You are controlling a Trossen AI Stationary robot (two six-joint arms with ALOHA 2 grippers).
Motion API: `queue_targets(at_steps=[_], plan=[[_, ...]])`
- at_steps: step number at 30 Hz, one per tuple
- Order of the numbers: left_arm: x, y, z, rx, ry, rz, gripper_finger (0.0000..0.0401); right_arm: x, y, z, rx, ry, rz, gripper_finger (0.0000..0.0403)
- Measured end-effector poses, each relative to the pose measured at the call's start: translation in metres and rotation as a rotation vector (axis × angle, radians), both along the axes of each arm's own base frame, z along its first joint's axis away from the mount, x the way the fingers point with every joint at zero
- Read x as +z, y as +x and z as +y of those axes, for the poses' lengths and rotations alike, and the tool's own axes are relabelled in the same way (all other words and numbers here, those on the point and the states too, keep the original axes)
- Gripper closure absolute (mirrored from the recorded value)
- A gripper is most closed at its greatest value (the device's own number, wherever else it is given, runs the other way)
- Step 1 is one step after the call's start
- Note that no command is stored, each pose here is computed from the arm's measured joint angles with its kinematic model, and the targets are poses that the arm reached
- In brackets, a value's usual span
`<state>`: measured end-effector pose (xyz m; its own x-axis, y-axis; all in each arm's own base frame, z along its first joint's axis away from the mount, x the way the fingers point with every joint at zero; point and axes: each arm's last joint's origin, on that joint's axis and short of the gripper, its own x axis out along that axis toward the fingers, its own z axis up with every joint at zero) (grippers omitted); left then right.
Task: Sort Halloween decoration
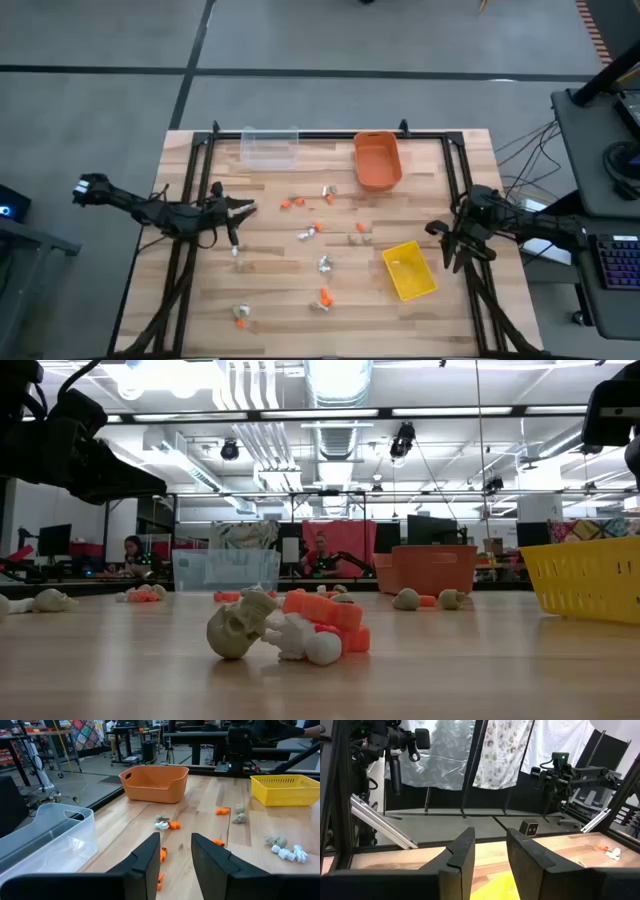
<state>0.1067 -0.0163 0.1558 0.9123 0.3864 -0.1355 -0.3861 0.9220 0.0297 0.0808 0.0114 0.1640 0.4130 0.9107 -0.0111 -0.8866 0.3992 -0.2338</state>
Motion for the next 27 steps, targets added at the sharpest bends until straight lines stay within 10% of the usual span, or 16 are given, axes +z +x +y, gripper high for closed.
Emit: queue_targets(at_steps=[27], plan=[[0.0001,0.0000,0.0000,0.000,0.000,-0.001,0.0307,0.0000,0.0000,0.0000,0.000,0.000,0.000,0.0298]])
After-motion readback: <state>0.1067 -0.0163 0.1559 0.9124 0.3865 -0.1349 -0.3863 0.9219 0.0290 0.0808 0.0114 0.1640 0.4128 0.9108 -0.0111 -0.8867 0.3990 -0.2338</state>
